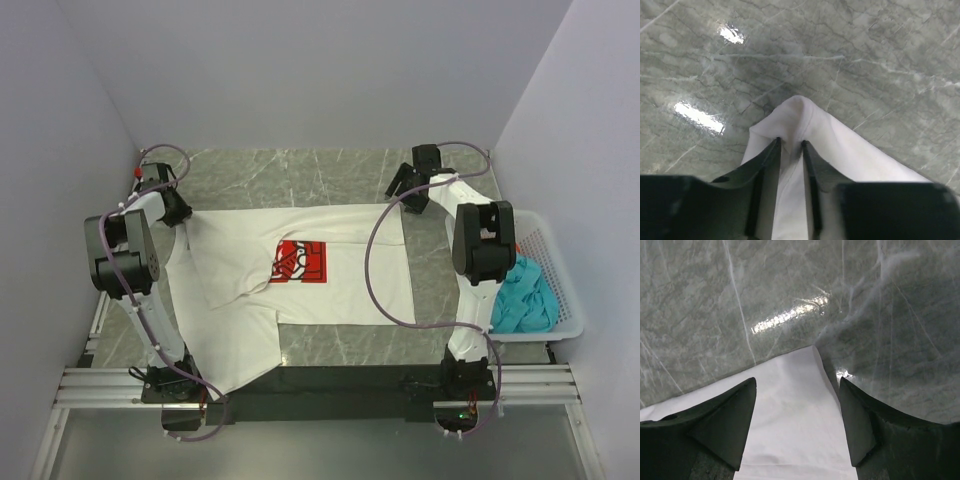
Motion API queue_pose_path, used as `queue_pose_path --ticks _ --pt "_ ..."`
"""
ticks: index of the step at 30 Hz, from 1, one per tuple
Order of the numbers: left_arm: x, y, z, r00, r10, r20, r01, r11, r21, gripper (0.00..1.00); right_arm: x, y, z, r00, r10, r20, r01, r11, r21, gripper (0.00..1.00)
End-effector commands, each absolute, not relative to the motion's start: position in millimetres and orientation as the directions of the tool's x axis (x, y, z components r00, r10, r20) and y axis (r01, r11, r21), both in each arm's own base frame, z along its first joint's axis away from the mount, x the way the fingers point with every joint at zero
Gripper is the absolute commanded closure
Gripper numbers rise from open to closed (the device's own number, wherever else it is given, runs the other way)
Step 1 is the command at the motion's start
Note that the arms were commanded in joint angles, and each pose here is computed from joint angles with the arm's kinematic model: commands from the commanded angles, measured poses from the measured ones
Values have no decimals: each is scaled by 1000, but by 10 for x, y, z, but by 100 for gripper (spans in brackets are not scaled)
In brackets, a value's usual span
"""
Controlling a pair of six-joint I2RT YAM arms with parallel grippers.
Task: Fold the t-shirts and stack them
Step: Fold the tshirt
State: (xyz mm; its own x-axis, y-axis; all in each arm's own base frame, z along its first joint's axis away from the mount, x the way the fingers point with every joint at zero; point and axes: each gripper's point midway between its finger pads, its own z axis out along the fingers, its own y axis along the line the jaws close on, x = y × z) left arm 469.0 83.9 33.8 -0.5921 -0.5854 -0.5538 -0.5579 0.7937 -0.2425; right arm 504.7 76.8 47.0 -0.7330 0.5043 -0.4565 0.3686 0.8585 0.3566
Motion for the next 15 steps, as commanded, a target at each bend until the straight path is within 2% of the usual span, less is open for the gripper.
queue_pose_path --ticks 1,7,15 --pt "4784 870 427 -583 -567 -582 -534 807 -252 71 5174 679 548 -705 524 -478 389 849 357 26" --pt "4718 889 503 -575 -565 -591 -543 804 -241 99 5179 692 475 -710 528 -466 392 846 362 27" --pt "4565 992 633 -550 -571 -610 -595 780 -193 99 5183 665 458 -709 538 -455 403 839 365 28"
